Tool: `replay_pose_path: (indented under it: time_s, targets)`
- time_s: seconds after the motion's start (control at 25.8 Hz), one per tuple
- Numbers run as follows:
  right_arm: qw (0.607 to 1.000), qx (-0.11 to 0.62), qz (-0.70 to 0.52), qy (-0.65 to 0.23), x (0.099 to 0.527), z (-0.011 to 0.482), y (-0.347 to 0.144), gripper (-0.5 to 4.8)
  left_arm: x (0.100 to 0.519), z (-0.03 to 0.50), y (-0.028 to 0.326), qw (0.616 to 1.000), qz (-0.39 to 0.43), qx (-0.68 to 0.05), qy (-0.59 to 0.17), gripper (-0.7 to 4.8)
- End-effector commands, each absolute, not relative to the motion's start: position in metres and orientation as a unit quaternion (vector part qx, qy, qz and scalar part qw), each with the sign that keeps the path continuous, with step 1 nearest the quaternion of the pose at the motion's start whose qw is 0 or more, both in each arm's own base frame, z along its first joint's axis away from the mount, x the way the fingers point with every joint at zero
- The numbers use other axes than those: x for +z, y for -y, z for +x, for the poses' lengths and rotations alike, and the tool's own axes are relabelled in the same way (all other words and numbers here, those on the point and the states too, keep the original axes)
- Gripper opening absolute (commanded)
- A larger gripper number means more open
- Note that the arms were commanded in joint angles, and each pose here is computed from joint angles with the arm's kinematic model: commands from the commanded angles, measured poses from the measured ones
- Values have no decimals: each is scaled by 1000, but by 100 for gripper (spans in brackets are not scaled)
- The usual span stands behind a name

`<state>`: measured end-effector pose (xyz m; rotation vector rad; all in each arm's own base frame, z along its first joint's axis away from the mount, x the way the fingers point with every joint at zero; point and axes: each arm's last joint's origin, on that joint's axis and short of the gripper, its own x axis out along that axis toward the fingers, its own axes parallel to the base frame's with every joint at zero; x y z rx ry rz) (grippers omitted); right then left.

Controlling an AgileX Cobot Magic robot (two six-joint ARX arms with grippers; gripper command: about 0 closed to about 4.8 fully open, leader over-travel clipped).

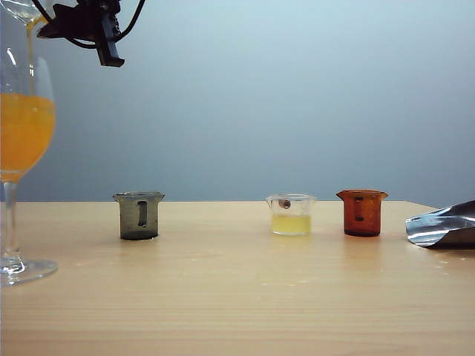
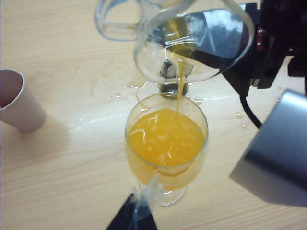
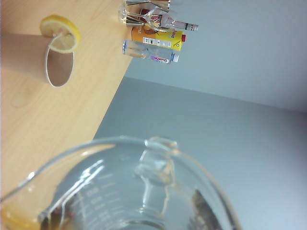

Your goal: Pick up the second measuring cup from the left, pour the orange juice inside into the goblet, and finally put the measuring cup back in its original place.

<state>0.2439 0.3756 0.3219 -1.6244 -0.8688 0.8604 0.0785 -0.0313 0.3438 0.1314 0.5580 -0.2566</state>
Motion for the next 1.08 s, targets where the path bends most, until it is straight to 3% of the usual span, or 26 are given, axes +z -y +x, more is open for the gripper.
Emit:
replay_pose_path:
  time_s: [0.04, 0.77, 0.85, 0.93, 1.08]
  targets:
    - [516, 336, -686, 387, 331, 242, -374, 116, 346, 79, 31, 953, 63, -127, -268, -3]
    - [516, 337, -686, 387, 331, 242, -374, 115, 346, 79, 31, 953, 62, -127, -268, -3]
    - [538, 349, -669, 376, 331, 242, -374, 115, 346, 78, 31, 953, 63, -127, -268, -3]
    - [616, 392, -598, 330, 331, 243, -374, 116, 346, 78, 31, 953, 63, -127, -268, -3]
    - [703, 438, -496, 261, 331, 243, -374, 116, 346, 79, 31, 953, 62, -127, -268, -3]
